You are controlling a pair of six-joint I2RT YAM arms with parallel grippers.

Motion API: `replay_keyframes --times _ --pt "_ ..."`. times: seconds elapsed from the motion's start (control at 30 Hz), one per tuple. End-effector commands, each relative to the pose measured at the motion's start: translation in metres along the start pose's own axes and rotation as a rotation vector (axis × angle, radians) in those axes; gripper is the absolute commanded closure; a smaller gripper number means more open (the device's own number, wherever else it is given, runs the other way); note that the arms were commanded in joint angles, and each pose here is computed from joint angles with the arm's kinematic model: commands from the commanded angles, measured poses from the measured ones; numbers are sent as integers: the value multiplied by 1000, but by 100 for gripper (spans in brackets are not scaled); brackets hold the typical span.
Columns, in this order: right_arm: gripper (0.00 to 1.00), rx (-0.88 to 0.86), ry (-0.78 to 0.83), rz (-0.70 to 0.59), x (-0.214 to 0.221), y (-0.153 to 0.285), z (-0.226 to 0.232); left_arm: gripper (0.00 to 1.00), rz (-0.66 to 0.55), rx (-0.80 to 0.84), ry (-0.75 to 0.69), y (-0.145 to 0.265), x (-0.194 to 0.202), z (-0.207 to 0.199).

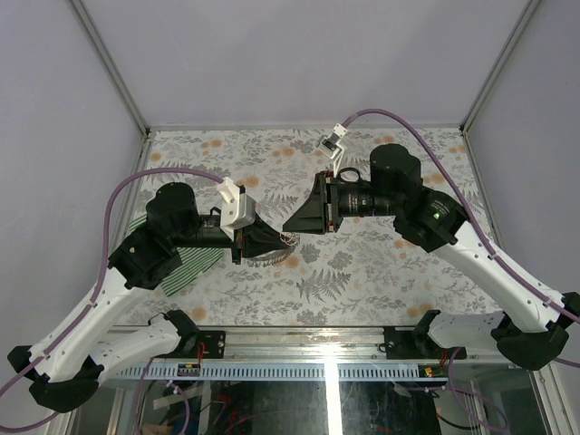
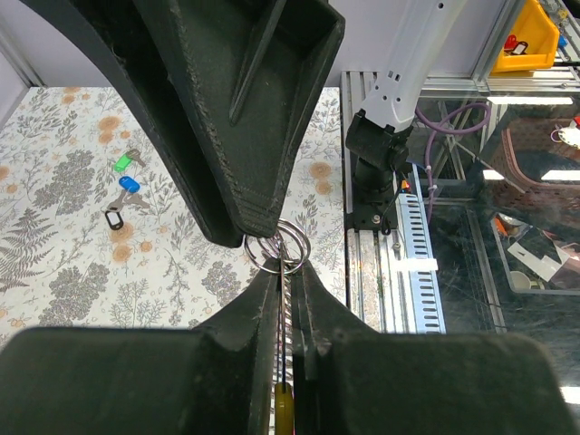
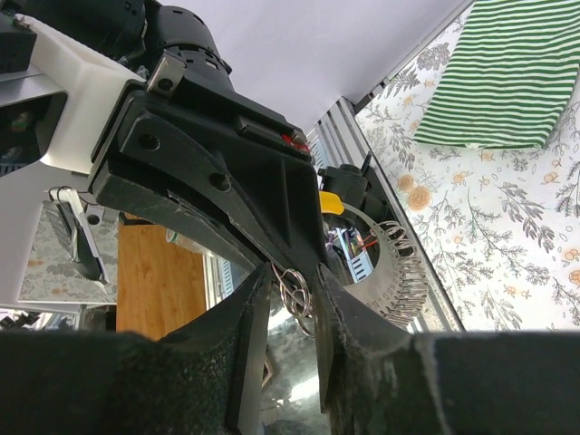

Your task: Put the keys on the keyring

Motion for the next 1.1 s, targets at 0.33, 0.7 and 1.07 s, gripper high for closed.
replay_keyframes --times 0.33,0.7,1.07 --pt "74 -54 16 19 0 1 2 100 -34 20 -51 2 -14 -5" --pt "77 -73 19 51 3 1 2 100 -37 13 -52 3 -15 -5" --pt "88 -66 24 62 4 1 1 100 -30 9 -47 1 -14 -2"
Point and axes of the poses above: each gripper's point midway between its finger pads, its own y axis back along the fingers, its own z axis along the line the jaws close on, x = y × z, the point moved 10 cm from there along y, back along the fingers, and after that the axes turned 12 degrees about y, right-handed, at the moved point
